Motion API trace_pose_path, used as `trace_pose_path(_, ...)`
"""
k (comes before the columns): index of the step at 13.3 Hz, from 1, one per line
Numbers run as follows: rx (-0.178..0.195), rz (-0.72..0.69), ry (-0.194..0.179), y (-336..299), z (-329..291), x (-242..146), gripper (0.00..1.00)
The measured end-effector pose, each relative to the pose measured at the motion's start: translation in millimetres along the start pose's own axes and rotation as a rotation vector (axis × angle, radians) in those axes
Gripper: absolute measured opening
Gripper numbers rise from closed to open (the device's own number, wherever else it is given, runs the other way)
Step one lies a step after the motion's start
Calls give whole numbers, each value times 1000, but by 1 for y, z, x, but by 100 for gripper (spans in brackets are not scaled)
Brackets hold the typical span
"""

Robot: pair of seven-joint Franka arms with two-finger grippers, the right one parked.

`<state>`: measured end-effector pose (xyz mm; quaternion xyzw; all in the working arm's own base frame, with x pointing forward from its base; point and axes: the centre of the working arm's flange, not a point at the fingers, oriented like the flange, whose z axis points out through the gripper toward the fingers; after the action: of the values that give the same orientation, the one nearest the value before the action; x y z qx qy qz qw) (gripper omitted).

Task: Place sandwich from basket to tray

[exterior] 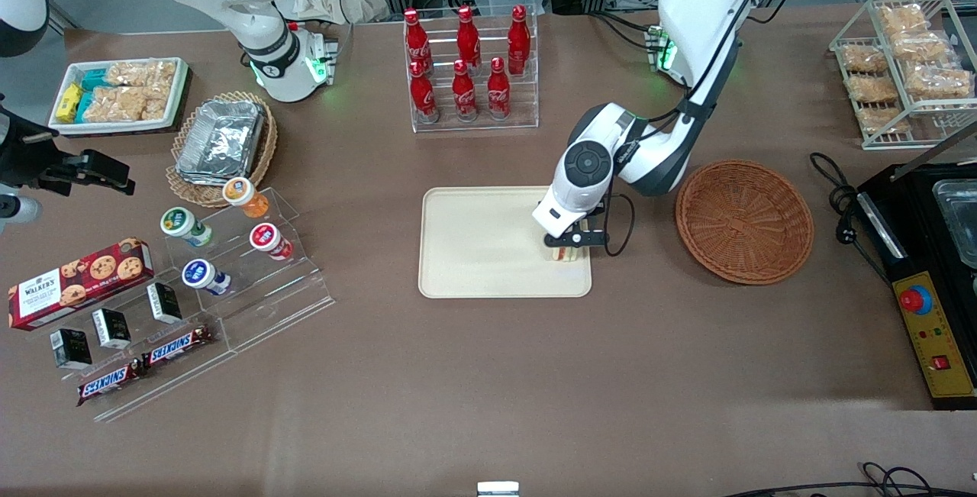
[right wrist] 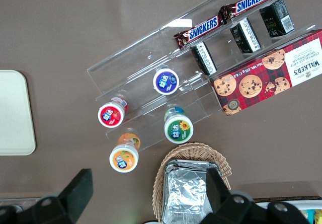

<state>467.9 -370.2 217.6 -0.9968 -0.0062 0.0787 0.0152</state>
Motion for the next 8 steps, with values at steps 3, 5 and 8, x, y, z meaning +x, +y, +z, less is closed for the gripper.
trace_pose_path(3, 13, 7, 12, 1, 2, 3, 40)
trace_pose_path(5, 7, 7, 25, 3, -4, 7, 62)
trace_pose_path(8, -27, -3, 76, 10, -38, 18, 95)
